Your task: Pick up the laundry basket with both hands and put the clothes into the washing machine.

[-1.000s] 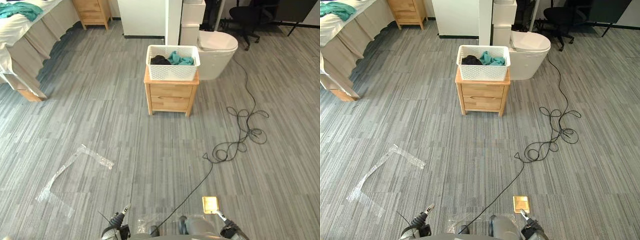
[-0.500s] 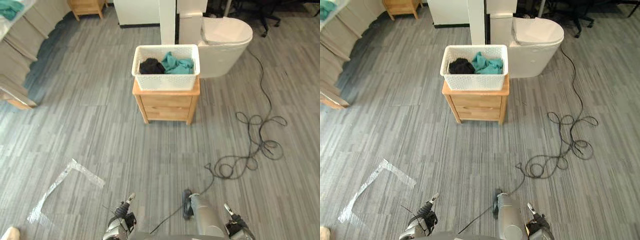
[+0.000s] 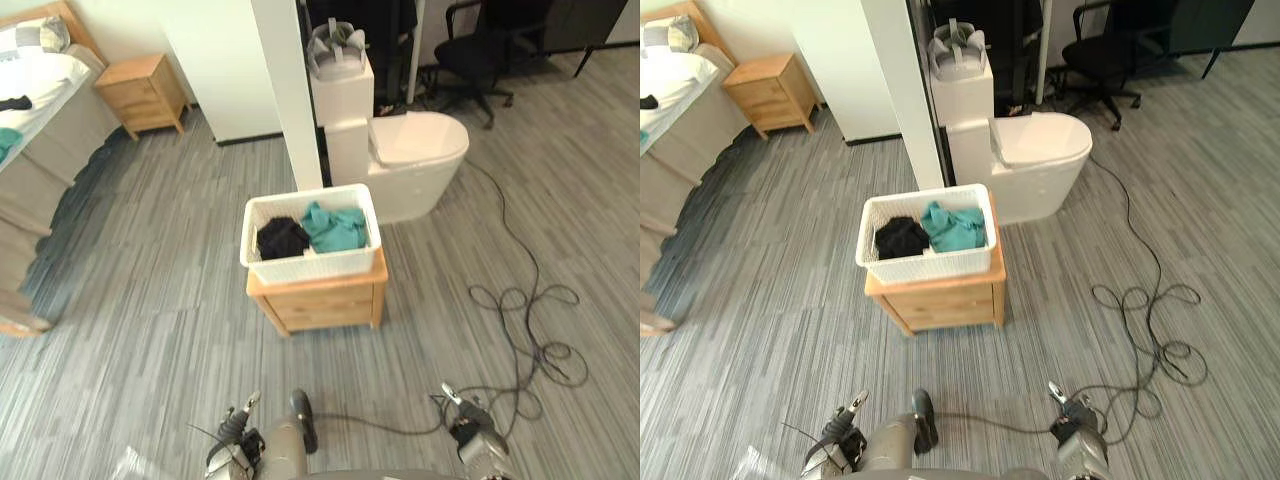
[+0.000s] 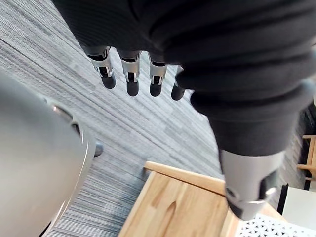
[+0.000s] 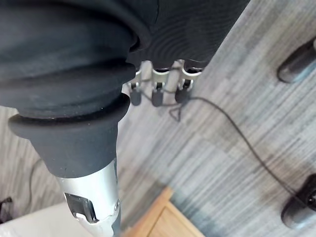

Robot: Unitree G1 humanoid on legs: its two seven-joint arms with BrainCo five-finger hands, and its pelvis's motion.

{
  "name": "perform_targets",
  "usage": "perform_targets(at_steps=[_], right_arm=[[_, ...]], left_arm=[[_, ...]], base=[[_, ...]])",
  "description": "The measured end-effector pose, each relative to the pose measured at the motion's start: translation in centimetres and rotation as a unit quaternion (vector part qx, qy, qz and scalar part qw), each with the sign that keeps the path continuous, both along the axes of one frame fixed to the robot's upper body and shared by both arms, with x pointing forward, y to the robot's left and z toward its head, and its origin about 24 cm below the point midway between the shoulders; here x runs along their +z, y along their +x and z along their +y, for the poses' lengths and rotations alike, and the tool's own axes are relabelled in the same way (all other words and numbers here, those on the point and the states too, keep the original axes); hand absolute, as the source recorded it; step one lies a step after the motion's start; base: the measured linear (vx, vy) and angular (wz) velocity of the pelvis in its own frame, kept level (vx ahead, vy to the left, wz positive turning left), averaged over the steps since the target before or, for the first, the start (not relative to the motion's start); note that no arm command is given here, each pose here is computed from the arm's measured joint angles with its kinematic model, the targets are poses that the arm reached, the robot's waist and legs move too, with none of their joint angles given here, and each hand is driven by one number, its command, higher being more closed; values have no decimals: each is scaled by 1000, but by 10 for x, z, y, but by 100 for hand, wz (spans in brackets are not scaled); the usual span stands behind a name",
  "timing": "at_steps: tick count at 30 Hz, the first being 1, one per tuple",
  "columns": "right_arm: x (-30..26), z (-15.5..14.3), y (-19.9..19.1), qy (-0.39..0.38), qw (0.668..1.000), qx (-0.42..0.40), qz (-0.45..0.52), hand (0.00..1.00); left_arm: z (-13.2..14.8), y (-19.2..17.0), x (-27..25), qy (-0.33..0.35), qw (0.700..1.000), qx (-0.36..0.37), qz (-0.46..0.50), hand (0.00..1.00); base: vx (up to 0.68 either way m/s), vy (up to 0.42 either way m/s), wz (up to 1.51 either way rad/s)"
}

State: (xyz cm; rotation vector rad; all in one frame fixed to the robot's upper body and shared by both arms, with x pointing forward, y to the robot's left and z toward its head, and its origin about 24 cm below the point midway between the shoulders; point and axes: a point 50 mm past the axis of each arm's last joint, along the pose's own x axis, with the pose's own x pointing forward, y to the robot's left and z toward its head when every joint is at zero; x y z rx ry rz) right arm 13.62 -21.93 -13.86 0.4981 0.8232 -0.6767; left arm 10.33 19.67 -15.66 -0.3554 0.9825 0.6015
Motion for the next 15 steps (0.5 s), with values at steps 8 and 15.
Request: perform_targets(at_steps=[8,15], right_arm=[[-8,36,-5,43,998,34,14,0],[-6,29,-5,9,998,52,17,0]], left_arm=[[-6,22,3,8,997,-77,-2,0],[-29,26,3,-13,996,-86,-14,0]], base=[[455,238,2],[205,-174,16]])
